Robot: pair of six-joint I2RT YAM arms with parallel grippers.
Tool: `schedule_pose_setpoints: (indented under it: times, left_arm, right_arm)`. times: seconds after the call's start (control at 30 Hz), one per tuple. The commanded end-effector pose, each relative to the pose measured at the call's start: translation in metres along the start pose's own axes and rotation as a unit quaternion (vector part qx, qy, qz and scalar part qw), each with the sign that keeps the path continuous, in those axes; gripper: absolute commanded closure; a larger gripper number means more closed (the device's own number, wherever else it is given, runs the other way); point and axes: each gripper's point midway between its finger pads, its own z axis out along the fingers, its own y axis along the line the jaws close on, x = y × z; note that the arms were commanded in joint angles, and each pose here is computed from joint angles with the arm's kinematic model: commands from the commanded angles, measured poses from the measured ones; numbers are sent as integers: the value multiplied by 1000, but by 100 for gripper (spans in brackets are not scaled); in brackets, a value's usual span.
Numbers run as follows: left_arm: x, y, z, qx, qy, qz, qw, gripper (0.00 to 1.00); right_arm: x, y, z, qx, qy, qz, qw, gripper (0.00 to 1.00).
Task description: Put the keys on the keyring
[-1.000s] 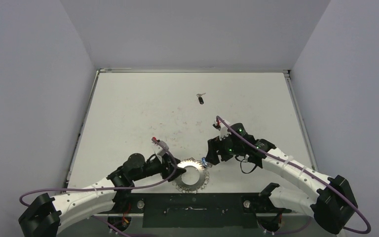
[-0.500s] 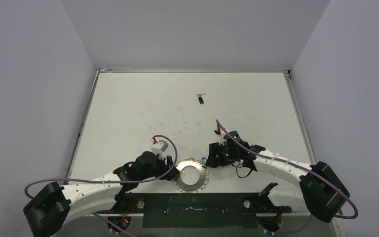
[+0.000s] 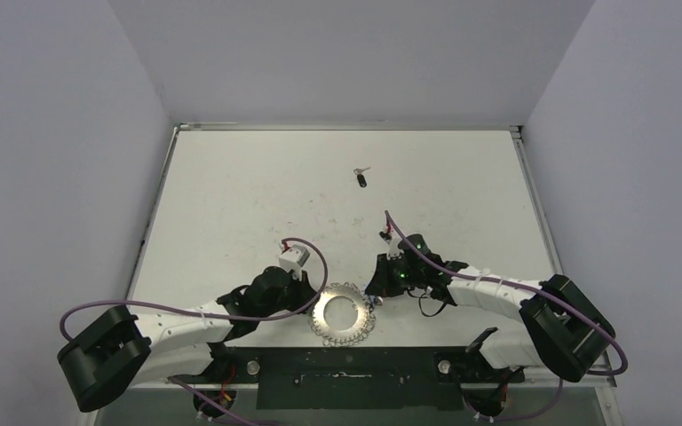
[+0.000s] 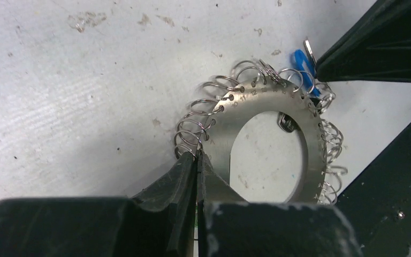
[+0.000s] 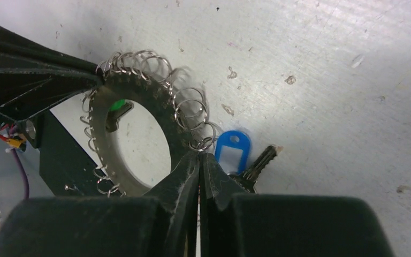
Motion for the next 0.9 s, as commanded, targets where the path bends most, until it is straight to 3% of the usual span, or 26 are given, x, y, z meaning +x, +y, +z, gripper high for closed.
schedule_pose_setpoints:
  times: [0.0,0.17,0.27,0.37,0.57,0.7,0.8,0.87]
  left_arm:
    - [-27,4,7,-19,-43,46,998,100]
    - [-45,14,17,-34,-43,87,995,100]
    - [-66,11,16,-15,-37,104,994,100]
    - [-88,0,4,9,-39,129,991,100]
    - [-124,-39,-36,52,-41,161,985,100]
    - [-121,-50,-45,74,-30,141,987,100]
    - [-102,-58,-36,103,2,128,986,64]
    - [-89,-63,-26,103,25,117,987,53]
  right_arm:
    - [-7,18,-7,-43,-30,22,998,100]
    - [-1,17,-23,-37,-47,42,997,100]
    - [-1,6,-36,0,-61,32,998,91]
    - [-4,-2,-49,31,-74,19,997,85]
    - [-15,4,-59,25,-93,10,995,84]
    - [-22,7,-57,20,-98,2,995,76]
    - [-20,5,-51,20,-86,-1,996,69]
    - [-21,7,-46,12,-84,-1,996,64]
